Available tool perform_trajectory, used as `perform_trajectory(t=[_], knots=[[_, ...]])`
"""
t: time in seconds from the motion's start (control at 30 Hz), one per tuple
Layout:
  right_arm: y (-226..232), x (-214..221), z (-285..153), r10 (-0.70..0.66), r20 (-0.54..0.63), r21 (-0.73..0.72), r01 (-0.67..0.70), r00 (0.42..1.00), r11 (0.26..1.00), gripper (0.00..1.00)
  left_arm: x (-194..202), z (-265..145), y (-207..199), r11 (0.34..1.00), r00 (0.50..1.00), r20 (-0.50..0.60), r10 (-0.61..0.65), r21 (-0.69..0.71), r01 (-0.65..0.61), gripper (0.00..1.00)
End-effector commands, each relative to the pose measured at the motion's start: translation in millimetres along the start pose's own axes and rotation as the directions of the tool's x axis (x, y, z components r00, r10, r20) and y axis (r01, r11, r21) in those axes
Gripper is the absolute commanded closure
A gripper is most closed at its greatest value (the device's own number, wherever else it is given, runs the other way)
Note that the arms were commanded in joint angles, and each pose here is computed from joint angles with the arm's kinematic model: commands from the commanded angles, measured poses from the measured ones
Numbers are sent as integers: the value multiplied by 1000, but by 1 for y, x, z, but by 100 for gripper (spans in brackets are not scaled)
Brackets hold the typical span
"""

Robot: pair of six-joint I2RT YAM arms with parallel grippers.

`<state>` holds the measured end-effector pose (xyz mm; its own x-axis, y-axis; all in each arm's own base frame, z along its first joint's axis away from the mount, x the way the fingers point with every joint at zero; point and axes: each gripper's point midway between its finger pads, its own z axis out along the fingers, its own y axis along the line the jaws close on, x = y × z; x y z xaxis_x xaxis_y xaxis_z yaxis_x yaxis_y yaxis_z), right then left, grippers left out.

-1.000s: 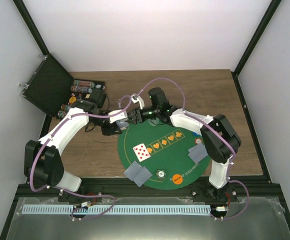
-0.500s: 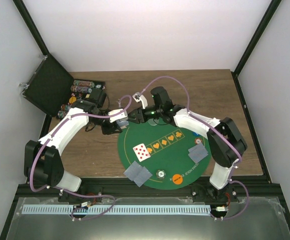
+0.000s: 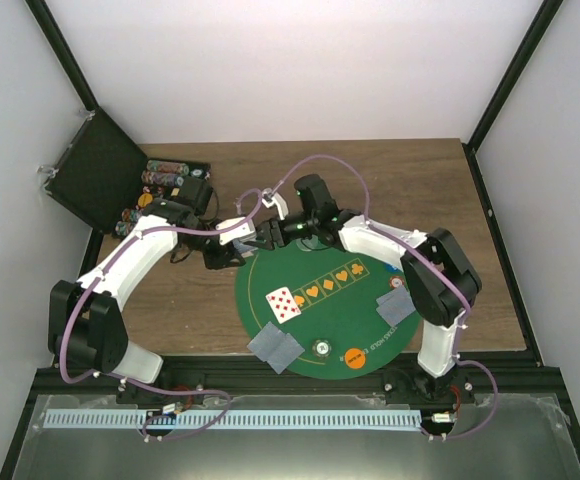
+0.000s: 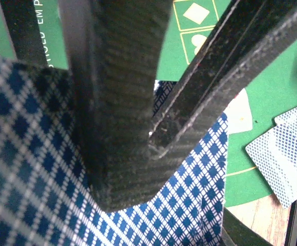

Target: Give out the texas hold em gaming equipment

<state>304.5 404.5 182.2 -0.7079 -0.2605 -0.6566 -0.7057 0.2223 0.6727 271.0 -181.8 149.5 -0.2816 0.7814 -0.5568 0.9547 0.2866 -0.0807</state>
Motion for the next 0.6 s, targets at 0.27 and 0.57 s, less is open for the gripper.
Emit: perform_trajectory(t=[0.27,0.57], knots=[[-15,1,-23,30,26,149,-33,999,988,63,-11,-4,1,999,999,40,36,-12,-36,63],[-16,-2,-27,-2,16,185,-1,1000,983,67,-8,-3,1,999,999,27,36,-14,-36,63]])
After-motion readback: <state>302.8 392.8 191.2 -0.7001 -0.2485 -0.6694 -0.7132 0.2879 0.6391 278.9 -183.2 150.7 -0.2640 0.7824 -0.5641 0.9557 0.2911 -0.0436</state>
